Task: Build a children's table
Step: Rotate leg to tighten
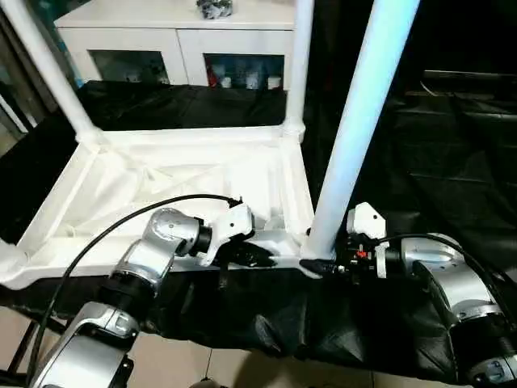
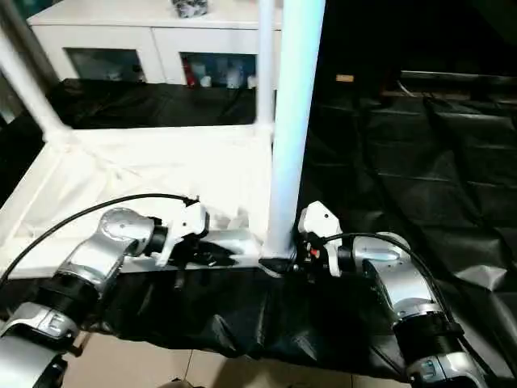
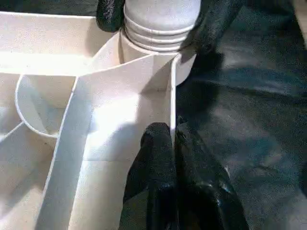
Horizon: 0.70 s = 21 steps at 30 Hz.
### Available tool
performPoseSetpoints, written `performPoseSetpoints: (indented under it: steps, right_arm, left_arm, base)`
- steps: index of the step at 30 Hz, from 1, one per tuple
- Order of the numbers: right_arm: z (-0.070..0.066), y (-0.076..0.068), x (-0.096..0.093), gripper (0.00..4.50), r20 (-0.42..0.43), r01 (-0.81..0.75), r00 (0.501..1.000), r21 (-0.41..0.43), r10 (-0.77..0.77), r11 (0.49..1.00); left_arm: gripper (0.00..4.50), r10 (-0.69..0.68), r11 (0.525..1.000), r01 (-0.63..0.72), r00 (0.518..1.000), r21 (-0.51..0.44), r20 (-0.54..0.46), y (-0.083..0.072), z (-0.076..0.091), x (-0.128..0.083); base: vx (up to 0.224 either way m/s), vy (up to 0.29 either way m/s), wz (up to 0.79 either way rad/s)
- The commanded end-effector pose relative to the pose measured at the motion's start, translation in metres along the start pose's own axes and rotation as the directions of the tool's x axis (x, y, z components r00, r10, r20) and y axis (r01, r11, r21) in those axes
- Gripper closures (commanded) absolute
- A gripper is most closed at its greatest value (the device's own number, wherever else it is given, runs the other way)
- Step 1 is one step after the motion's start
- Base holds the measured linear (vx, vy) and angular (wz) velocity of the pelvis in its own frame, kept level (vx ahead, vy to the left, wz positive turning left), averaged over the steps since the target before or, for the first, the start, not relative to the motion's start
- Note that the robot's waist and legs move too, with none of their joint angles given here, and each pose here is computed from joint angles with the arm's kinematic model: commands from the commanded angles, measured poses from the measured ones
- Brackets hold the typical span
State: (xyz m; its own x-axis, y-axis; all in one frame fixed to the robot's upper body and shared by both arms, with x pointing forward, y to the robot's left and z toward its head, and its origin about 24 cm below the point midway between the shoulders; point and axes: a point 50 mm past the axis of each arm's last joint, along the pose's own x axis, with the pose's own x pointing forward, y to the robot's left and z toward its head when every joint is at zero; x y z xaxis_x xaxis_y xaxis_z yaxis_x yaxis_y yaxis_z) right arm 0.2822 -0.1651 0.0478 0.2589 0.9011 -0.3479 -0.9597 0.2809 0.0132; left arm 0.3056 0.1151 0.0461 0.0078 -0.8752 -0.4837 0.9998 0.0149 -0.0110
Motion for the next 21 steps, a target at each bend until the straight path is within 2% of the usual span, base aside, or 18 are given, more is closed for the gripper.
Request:
performPoseSetpoints:
  steps: [1, 4, 9, 12, 15, 17, 18, 21]
  right_arm:
    - [0.005, 0.001, 0.004, 1.50, 0.009, -0.054, 0.999, -0.010, 0.054, 0.999]
    - [0.003, 0.004, 0.004, 1.76, -0.001, -0.086, 0.996, -0.009, 0.086, 0.996]
    - [0.001, 0.007, 0.005, 1.83, 0.009, -0.068, 0.998, 0.000, 0.068, 0.998]
    - [0.002, 0.002, 0.011, 1.84, 0.066, 0.065, 0.995, 0.057, -0.068, 0.996]
    - [0.003, -0.005, 0.019, 1.84, 0.114, 0.241, 0.961, 0.118, -0.254, 0.963]
    - [0.001, -0.006, 0.024, 1.84, 0.105, 0.295, 0.945, 0.132, -0.310, 0.946]
    - [-0.002, -0.003, 0.035, 1.84, 0.088, 0.369, 0.920, 0.145, -0.383, 0.918]
    - [-0.005, -0.001, 0.047, 1.84, 0.067, 0.444, 0.885, 0.183, -0.461, 0.877]
  left_arm:
    - [4.50, -0.029, 1.000, 0.029, 0.999, 0.008, 0.028, -0.002, 0.004, 0.002]
    - [4.50, -0.035, 0.999, 0.035, 0.999, 0.009, 0.022, -0.002, 0.003, 0.000]
    - [4.50, 0.007, 1.000, -0.007, 1.000, 0.012, 0.021, 0.002, 0.003, 0.000]
    - [4.50, 0.115, 0.993, -0.115, 0.993, 0.012, 0.009, 0.009, 0.003, 0.004]
    - [4.50, 0.241, 0.971, -0.241, 0.971, 0.006, 0.000, 0.018, 0.004, 0.011]
    - [4.50, 0.277, 0.961, -0.277, 0.961, -0.010, 0.016, 0.021, 0.008, 0.017]
    - [4.50, 0.340, 0.940, -0.339, 0.940, -0.031, 0.034, 0.024, 0.015, 0.027]
    - [4.50, 0.369, 0.929, -0.367, 0.928, -0.043, 0.048, 0.025, 0.022, 0.041]
  base:
    - [0.000, 0.000, 0.00]
    - [0.000, 0.000, 0.00]
    - [0.000, 0.000, 0.00]
    - [0.000, 0.000, 0.00]
    - [0.000, 0.000, 0.00]
    - [0.000, 0.000, 0.00]
    - [0.000, 0.000, 0.00]
    - [0.000, 0.000, 0.00]
